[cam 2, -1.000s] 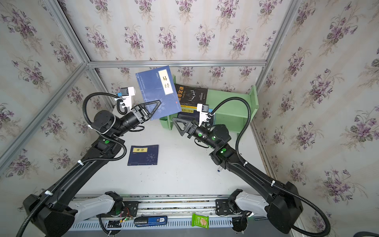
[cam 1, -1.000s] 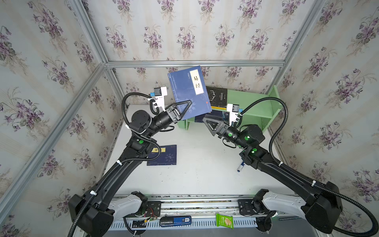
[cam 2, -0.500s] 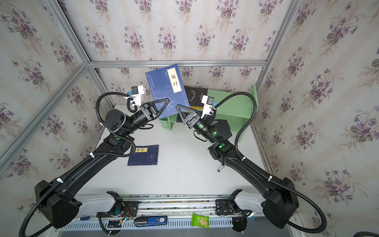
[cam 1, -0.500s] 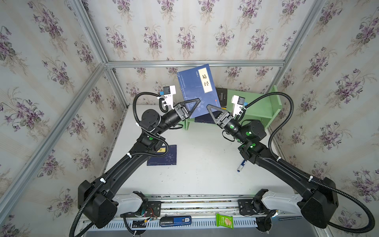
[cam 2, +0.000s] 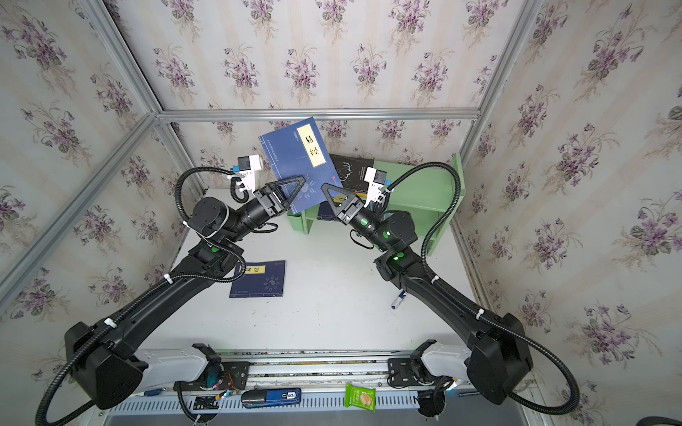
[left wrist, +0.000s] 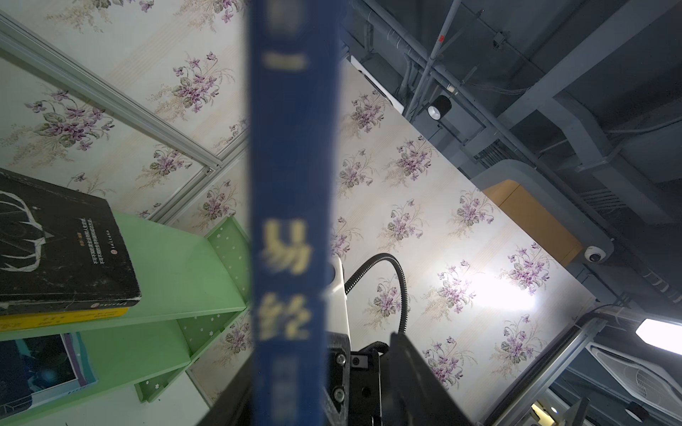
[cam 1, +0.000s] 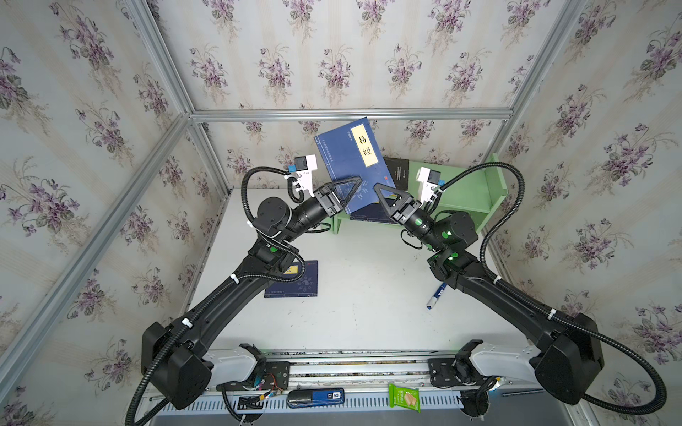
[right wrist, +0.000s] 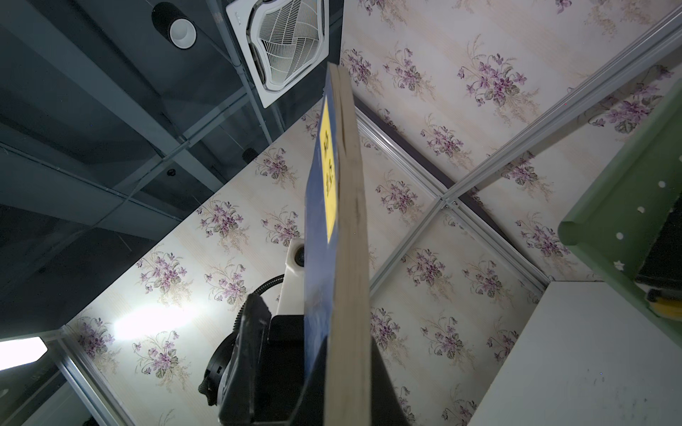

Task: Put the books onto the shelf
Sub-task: 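Lift the dark-blue book with both grippers toward the shelf's top tier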

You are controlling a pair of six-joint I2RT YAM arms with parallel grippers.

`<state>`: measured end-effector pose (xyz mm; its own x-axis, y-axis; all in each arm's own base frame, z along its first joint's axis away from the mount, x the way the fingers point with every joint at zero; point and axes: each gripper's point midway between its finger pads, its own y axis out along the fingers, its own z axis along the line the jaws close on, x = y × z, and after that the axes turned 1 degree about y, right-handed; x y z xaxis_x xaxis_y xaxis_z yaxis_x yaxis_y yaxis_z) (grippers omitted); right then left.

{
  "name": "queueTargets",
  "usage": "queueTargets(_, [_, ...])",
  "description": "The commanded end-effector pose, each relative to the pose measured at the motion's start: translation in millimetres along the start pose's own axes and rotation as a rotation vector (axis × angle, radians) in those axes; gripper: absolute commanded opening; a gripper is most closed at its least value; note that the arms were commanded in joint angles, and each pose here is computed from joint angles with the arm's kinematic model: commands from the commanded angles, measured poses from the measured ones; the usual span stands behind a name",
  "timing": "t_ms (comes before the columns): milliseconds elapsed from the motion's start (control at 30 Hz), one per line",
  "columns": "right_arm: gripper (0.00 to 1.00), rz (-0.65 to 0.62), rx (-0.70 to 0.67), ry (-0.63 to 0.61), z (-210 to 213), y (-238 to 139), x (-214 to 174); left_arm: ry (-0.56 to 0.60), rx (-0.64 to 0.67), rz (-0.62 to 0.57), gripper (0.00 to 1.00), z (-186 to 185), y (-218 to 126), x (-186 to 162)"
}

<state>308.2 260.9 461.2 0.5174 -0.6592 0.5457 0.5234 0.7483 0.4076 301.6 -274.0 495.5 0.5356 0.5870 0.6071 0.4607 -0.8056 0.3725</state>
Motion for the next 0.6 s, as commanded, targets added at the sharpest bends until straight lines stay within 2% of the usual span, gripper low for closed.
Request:
queueTargets(0, [0.11, 0.023, 0.048, -0.05, 17.5, -8.8, 16.7, 0.073, -0.003, -0.009, 0.77, -8.7, -5.4, 7.6])
queueTargets(100, [0.08, 0.113, 0.04, -0.068, 17.1, -24.5, 20.7, 0.123, 0.096, 0.031, 0.93, 10.6, -10.7, 5.8])
queueTargets(133, [0.07, 0.142, 0.027, -0.063, 14.7, -31.7, 22.4, 0.158, 0.118, 0.039, 0.97, 3.5, -18.9, 9.1])
queueTargets(167, [0.07, 0.162, 0.007, -0.055, 10.8, -40.3, 25.9, 0.177, 0.166, 0.063, 0.99, 11.5, -22.9, 7.8])
queueTargets(300, [0.07, 0.291, 0.011, -0.045, 12.3, -66.9, 23.2, 0.216, 0.287, 0.177, 0.99, 37.6, -37.9, -0.1])
queueTargets(433, [0.06, 0.396, 0.042, -0.076, 22.4, -85.6, 9.5, 0.176, 0.272, 0.246, 0.99, 51.5, -50.8, -3.1])
queueTargets(567, [0.04, 0.447, 0.025, -0.083, 21.8, -95.9, 0.8, 0.163, 0.22, 0.313, 0.99, 52.8, -57.4, -5.7])
